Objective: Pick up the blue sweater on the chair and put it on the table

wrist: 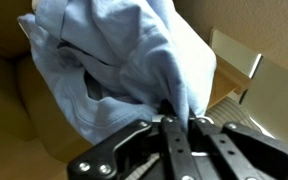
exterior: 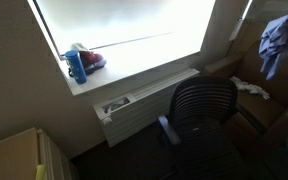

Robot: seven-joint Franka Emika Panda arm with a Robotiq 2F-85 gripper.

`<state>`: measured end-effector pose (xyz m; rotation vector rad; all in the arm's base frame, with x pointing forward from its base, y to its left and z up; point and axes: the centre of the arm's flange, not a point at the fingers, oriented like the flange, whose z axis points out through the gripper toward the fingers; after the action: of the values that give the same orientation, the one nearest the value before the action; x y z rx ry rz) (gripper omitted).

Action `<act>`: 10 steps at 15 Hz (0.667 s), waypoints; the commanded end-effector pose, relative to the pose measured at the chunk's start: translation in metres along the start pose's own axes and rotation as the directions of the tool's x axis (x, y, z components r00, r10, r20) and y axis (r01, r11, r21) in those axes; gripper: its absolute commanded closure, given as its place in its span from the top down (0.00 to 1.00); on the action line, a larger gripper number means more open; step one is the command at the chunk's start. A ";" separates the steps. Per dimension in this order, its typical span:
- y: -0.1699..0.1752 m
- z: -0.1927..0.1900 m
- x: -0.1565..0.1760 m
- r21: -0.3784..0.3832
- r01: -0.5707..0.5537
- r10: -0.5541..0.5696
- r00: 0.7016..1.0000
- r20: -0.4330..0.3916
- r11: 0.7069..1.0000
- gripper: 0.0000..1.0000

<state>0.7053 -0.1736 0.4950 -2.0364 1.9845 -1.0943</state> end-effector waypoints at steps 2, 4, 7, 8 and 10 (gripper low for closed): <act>-0.012 -0.011 0.005 -0.031 -0.177 0.180 0.974 0.140 0.984 0.44; -0.014 -0.013 0.047 -0.065 -0.289 0.295 0.942 0.161 0.955 0.58; 0.002 -0.023 0.113 -0.094 -0.438 0.445 0.891 0.084 0.894 0.79; 0.001 -0.017 0.081 -0.074 -0.358 0.365 0.924 0.118 0.931 0.62; 0.009 -0.022 0.117 -0.074 -0.411 0.416 0.906 0.075 0.909 0.76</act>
<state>0.6734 -0.2725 0.5556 -1.5393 2.2765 -0.8469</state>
